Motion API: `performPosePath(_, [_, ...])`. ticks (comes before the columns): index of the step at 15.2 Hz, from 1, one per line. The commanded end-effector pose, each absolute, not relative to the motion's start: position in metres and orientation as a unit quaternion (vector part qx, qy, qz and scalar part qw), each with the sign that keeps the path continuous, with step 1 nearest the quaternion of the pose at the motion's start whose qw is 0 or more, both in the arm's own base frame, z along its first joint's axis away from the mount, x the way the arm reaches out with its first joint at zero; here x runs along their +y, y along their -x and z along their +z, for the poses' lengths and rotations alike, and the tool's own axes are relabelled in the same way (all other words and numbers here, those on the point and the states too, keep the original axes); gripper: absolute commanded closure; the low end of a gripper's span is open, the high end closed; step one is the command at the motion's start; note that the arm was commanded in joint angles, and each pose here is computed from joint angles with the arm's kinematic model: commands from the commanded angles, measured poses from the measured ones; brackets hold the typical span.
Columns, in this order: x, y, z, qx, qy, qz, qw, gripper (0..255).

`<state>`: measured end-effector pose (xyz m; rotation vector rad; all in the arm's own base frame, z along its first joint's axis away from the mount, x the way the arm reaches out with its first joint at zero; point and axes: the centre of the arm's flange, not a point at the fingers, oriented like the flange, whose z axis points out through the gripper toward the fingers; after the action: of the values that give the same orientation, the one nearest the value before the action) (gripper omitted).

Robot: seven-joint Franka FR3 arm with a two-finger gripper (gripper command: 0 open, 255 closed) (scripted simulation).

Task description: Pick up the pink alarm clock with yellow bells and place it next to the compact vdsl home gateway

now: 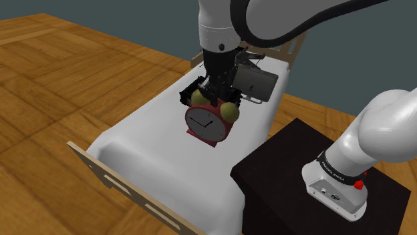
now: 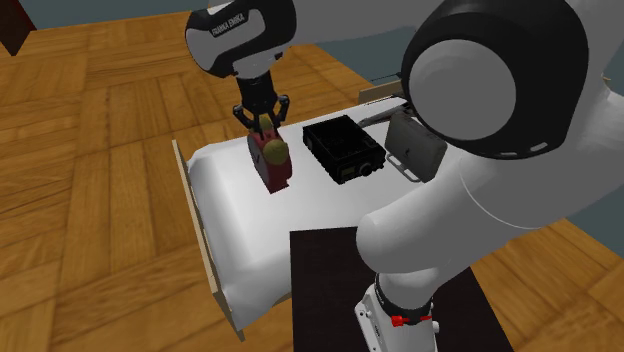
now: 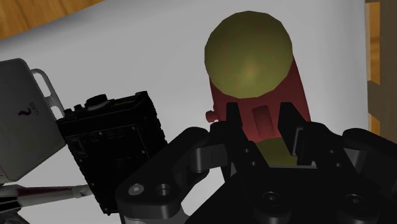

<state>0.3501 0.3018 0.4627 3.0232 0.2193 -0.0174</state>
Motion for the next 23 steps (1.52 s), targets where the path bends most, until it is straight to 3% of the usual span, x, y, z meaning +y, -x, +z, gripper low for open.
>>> performPosePath(1, [0.301,-0.351,0.474,0.072,-0.996,-0.005,0.055,255])
performPosePath(18, [0.301,-0.351,0.559,0.072,-0.996,-0.005,0.055,255])
performPosePath(23, [0.237,-0.365,0.560,0.072,-0.996,-0.005,0.055,255])
